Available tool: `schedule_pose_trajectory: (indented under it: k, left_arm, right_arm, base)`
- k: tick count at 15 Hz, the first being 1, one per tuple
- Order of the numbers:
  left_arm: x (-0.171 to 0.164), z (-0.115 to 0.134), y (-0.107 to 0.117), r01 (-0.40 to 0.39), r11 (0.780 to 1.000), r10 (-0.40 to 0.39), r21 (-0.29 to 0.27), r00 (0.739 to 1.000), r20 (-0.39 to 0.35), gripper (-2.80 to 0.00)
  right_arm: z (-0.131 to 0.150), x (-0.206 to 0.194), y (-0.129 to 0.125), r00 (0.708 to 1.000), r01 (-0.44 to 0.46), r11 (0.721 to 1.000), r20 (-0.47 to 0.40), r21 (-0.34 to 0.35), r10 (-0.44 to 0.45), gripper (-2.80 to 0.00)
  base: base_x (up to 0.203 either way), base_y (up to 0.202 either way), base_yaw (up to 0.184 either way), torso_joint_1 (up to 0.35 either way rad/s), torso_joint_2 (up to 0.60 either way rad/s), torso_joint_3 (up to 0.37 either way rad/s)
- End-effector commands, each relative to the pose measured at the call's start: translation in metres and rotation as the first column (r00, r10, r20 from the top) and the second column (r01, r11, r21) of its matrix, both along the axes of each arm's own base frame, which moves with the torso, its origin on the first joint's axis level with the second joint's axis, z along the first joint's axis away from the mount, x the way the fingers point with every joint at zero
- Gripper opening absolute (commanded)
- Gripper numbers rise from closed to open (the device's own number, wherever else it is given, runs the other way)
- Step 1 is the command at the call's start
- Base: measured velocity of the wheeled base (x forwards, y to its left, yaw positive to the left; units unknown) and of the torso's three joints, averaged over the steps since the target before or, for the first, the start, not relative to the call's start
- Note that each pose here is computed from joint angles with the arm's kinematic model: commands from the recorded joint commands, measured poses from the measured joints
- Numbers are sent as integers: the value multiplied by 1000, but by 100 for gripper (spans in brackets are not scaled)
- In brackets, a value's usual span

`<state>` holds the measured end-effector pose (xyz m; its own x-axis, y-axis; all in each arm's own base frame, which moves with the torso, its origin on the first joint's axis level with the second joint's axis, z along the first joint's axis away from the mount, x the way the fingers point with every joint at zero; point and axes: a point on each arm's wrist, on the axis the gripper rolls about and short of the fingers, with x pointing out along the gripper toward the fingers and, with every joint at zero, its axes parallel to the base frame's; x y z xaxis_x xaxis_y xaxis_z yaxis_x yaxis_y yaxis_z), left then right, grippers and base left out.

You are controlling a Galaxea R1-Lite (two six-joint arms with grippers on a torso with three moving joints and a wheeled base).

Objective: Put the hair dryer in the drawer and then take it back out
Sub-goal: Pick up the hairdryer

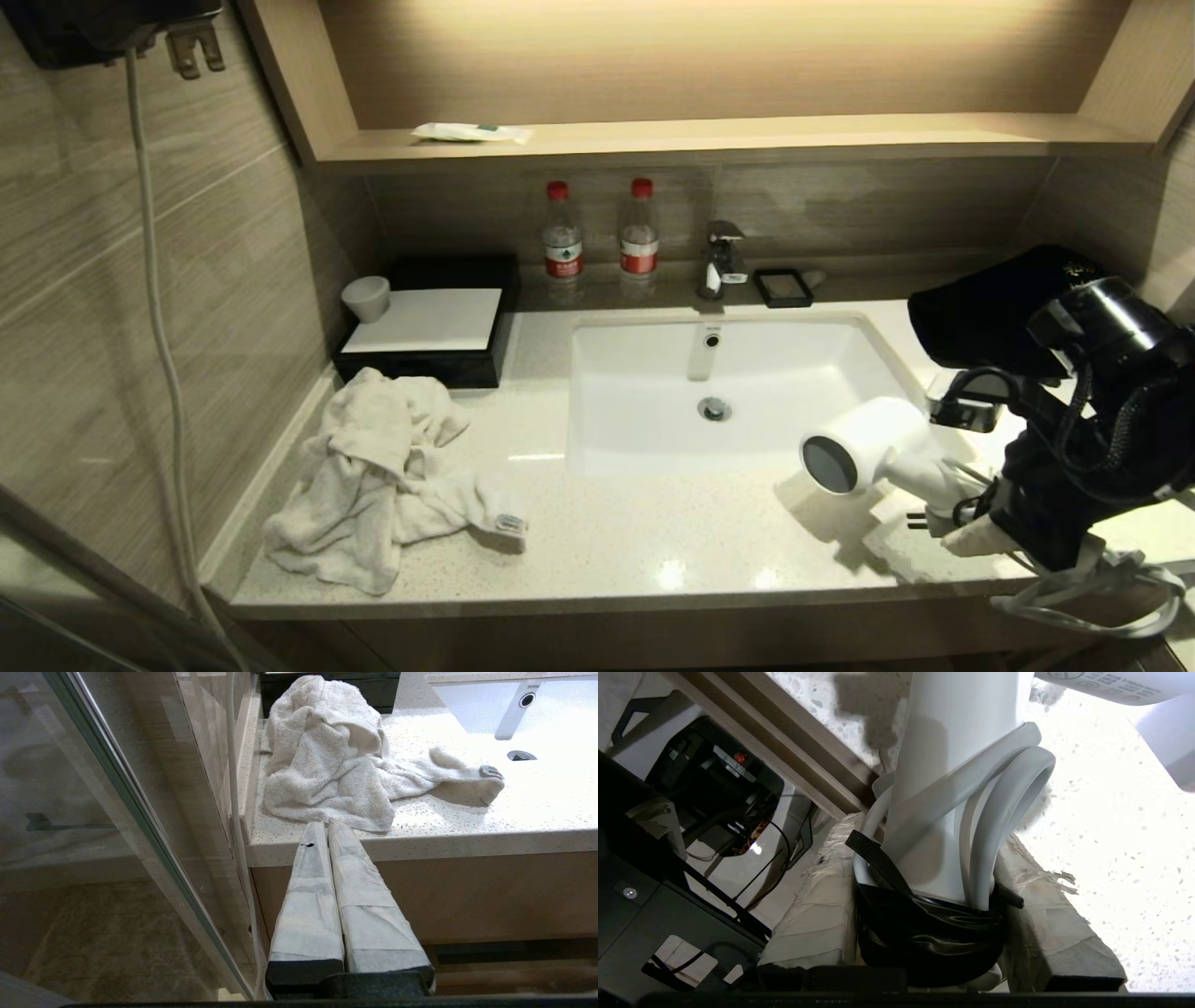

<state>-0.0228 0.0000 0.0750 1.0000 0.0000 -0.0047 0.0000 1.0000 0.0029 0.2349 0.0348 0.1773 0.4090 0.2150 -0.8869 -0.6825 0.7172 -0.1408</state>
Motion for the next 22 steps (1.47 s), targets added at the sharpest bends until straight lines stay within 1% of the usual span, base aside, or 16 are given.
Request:
schedule_pose_trajectory:
  k: [1, 4, 5, 8, 12, 13, 14, 15, 20, 22]
  left_arm:
    - [0, 0, 0, 0, 1000, 0, 0, 1000, -3, -280]
    - [0, 0, 0, 0, 1000, 0, 0, 1000, -3, -280]
    - [0, 0, 0, 0, 1000, 0, 0, 1000, -3, -280]
    - [0, 0, 0, 0, 1000, 0, 0, 1000, -2, -280]
    - [0, 0, 0, 0, 1000, 0, 0, 1000, -3, -280]
    - [0, 0, 0, 0, 1000, 0, 0, 1000, -1, -280]
    - [0, 0, 0, 0, 1000, 0, 0, 1000, -3, -280]
    - [0, 0, 0, 0, 1000, 0, 0, 1000, -3, -280]
    - [0, 0, 0, 0, 1000, 0, 0, 1000, -3, -280]
    - [0, 0, 0, 0, 1000, 0, 0, 1000, -3, -280]
  right_arm:
    - [14, -18, -4, 998, 10, 1000, 60, 9, -10, -280]
    - [23, -38, -14, 993, 56, 998, 104, 18, -58, -280]
    - [24, -46, -19, 989, 88, 996, 116, 21, -90, -280]
    - [28, -64, -25, 968, 207, 977, 136, 45, -211, -280]
    - [27, -82, -30, 941, 271, 960, 187, 75, -281, -280]
    - [26, -85, -31, 935, 294, 954, 191, 59, -300, -280]
    - [24, -88, -32, 926, 323, 946, 197, 28, -322, -280]
    - [22, -92, -33, 920, 341, 940, 202, 8, -336, -280]
    - [15, -102, -34, 918, 351, 936, 193, 3, -345, -280]
    - [17, -100, -34, 918, 349, 937, 199, 4, -343, -280]
  base:
    - [0, 0, 0, 0, 0, 0]
    - [0, 0, 0, 0, 0, 0]
    - [0, 0, 0, 0, 0, 0]
    - [0, 0, 0, 0, 0, 0]
    - [0, 0, 0, 0, 0, 0]
    - [0, 0, 0, -2, 39, 49]
    - [0, 0, 0, -91, 303, 177]
    - [0, 0, 0, -113, 318, 186]
    - [0, 0, 0, -134, 336, 208]
    - [0, 0, 0, -38, 119, 65]
